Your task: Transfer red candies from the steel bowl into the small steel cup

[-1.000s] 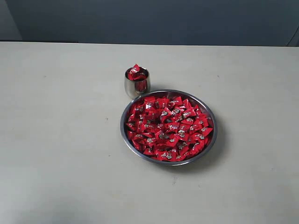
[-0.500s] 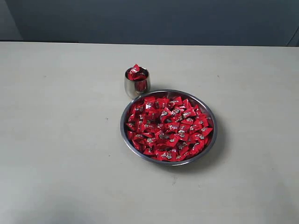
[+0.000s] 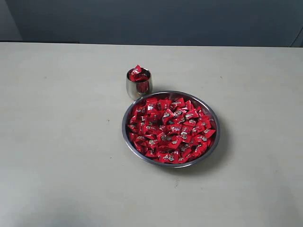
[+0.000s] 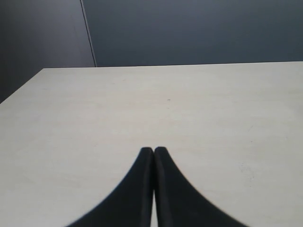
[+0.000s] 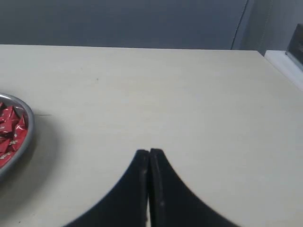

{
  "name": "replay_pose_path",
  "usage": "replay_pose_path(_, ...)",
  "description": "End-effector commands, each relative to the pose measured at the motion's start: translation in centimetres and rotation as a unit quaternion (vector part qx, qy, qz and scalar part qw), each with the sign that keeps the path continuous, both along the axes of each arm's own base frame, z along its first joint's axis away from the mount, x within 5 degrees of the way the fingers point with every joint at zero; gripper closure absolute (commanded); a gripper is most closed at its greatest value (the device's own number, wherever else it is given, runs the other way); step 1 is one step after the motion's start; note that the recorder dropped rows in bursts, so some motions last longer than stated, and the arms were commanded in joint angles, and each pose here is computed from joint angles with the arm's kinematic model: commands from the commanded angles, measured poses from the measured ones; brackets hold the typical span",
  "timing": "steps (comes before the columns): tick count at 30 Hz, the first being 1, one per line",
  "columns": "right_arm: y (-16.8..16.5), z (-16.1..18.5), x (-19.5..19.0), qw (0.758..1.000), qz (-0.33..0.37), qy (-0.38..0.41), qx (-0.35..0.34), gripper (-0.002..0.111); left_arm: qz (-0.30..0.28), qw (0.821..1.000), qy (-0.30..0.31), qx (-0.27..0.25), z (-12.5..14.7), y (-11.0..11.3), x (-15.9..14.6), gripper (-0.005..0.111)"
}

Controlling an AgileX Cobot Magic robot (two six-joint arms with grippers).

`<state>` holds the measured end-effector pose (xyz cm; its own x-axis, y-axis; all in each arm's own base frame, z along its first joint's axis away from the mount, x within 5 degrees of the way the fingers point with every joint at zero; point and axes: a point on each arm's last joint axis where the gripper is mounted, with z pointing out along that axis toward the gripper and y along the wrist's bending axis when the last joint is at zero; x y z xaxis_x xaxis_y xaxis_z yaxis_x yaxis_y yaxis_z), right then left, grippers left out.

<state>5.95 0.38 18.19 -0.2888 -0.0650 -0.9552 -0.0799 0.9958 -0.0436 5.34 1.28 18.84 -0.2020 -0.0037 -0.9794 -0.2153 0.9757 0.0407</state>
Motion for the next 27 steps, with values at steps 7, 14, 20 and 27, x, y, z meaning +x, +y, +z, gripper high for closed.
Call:
replay_pose_path(7,-0.39,0.34,-0.52,0.999,-0.028,-0.038,-0.008,0.109,-0.002,1.0,-0.001,0.002,-0.09,-0.02,-0.01,0.106)
replay_pose_path(14,-1.03,0.26,-0.58,0.995,-0.093,-0.034,0.007,0.109,-0.002,1.0,-0.001,0.002,-0.09,-0.02,-0.01,0.106)
replay_pose_path(20,-1.03,0.22,-0.59,0.995,-0.093,-0.031,0.007,0.109,-0.002,1.0,-0.001,0.002,-0.09,-0.02,-0.01,0.106)
replay_pose_path(27,-1.0,0.05,-0.63,0.995,-0.094,-0.022,0.015,0.109,-0.002,1.0,-0.001,0.002,-0.09,-0.02,-0.01,0.106)
